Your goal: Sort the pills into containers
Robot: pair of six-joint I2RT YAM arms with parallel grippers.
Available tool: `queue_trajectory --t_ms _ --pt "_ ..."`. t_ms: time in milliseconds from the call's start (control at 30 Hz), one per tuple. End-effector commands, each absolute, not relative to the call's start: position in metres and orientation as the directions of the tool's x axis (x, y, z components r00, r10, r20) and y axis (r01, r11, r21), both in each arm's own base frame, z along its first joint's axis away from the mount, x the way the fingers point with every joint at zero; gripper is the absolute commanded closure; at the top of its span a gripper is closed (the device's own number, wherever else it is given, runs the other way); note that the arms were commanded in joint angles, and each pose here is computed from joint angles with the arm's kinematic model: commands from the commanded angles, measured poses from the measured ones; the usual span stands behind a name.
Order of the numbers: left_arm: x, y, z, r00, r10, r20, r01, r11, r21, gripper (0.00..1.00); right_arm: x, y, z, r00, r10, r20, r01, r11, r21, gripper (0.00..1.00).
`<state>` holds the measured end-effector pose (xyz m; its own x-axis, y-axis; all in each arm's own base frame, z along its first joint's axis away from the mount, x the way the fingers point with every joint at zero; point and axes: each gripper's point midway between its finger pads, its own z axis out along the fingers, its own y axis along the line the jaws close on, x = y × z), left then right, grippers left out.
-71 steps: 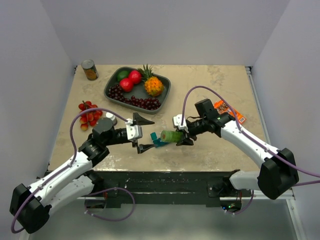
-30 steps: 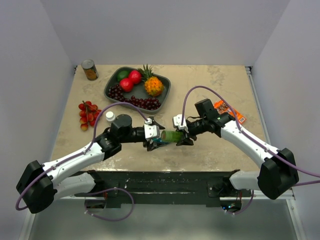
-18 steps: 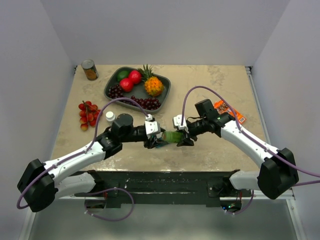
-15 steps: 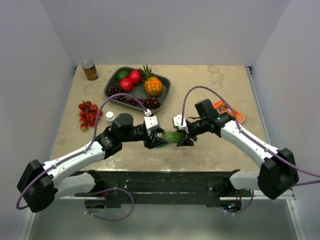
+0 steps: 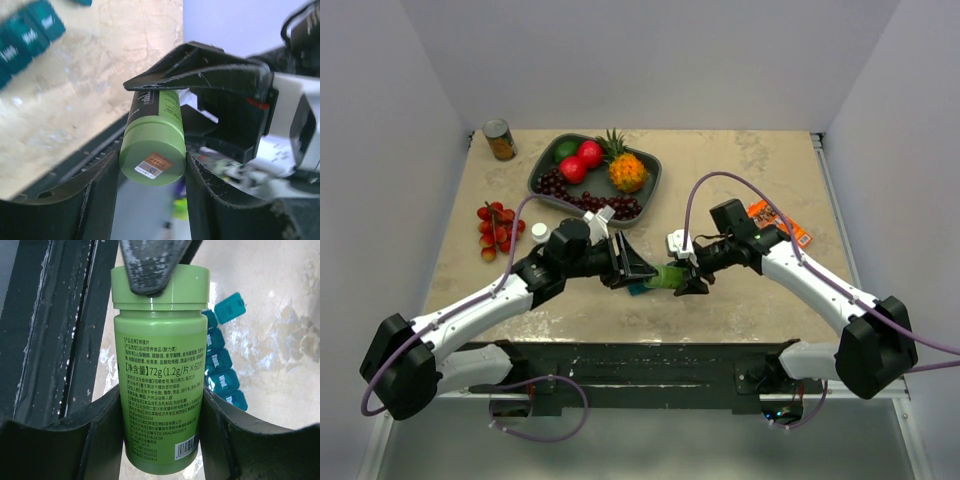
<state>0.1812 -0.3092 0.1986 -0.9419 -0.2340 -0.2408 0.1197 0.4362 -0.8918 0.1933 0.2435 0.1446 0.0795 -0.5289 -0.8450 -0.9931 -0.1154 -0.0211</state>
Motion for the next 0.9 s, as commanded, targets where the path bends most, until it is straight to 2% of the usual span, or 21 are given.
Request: queue_trajectory --t_ms 0,100,700,800,833,867 --pt "0.167 -0.333 0.256 -0.962 -0.246 0.122 -0.164 0.158 -0.974 1.00 0.202 0.246 0.156 0.142 -0.502 -0.853 -0.989 -0.112 -0.098 1.00" --pt "0.171 -0.332 0.255 -0.947 -0.276 0.161 -0.206 0.141 -0.968 1.00 0.203 0.245 0.157 0.144 -0.500 -0.854 -0.989 -0.106 -0.104 1.00" --pt "0.171 -0.317 0.267 -0.921 -0.326 0.212 -0.243 0.058 -0.968 1.00 0.206 0.243 0.156 0.156 -0.509 -0.846 -0.988 -0.097 -0.123 1.00" --pt "0.168 -0.318 0.270 -0.941 -0.290 0.173 -0.195 0.049 -0.979 0.78 0.206 0.244 0.156 0.155 -0.508 -0.847 -0.988 -0.097 -0.123 1.00" --pt "0.168 -0.320 0.276 -0.949 -0.276 0.155 -0.169 0.029 -0.985 0.62 0.206 0.244 0.156 0.154 -0.509 -0.847 -0.988 -0.097 -0.121 1.00" --pt "0.167 -0.321 0.279 -0.955 -0.260 0.142 -0.151 0.016 -0.988 0.53 0.206 0.244 0.157 0.156 -0.506 -0.848 -0.988 -0.098 -0.123 1.00"
